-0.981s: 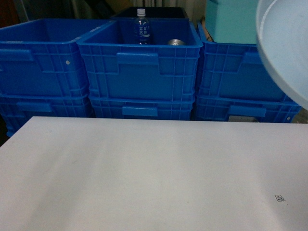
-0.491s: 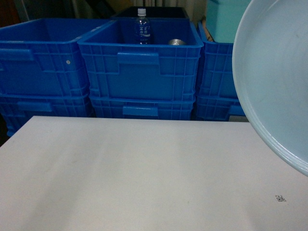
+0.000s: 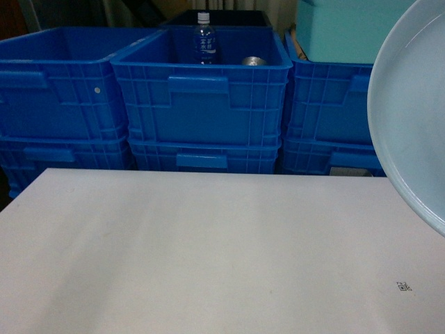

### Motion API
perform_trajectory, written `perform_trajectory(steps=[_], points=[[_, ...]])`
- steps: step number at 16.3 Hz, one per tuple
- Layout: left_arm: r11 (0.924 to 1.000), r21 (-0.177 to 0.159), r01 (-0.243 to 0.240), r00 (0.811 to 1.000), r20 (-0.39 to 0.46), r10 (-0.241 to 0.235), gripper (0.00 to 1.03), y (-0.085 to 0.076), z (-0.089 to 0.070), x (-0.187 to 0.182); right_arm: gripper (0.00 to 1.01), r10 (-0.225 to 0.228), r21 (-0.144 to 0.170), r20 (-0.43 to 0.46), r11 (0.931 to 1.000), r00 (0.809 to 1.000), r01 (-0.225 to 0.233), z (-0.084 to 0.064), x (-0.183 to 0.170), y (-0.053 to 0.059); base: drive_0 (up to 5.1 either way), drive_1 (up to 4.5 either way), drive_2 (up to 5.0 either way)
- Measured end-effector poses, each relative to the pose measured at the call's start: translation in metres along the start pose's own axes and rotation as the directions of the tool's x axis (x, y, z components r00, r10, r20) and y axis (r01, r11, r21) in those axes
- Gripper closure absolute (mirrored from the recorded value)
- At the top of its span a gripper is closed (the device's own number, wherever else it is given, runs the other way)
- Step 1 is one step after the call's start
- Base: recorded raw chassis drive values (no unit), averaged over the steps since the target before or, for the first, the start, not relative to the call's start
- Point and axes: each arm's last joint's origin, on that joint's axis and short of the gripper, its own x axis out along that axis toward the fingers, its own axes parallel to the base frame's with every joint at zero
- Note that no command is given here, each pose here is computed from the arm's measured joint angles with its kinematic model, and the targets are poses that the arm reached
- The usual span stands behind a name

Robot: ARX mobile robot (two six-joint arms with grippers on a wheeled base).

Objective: Place blue tray on left shelf second layer neatly

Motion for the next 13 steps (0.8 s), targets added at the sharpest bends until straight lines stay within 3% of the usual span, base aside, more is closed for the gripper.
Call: perform_trajectory(steps=[7,10,13], points=[[1.0,0.0,0.0,1.0,0.0,0.0,0.05,0.0,0.0,0.0,0.99,-0.019,-0.017,0.009,0.9997,1.0,0.019,-0.0008,-0.0012,-0.0069,0.0,0.0,0.0],[1.0,0.0,0.0,1.0,0.0,0.0,0.05,0.0,0.0,0.0,0.99,0.025,-0.026,0.045,0.9994,0.999,-0.023,-0.0064,-0.0083,-0.0009,0.0,0.0,0.0],[1.0,0.0,-0.002,1.0,0.0,0.002,0.05,0.0001,0.0,0.0,0.99,0.015,-0.026,0.045,0.9996,0.999,-0.014,-0.0065,-0.008,-0.0014,0.5,-1.49,-1.5]])
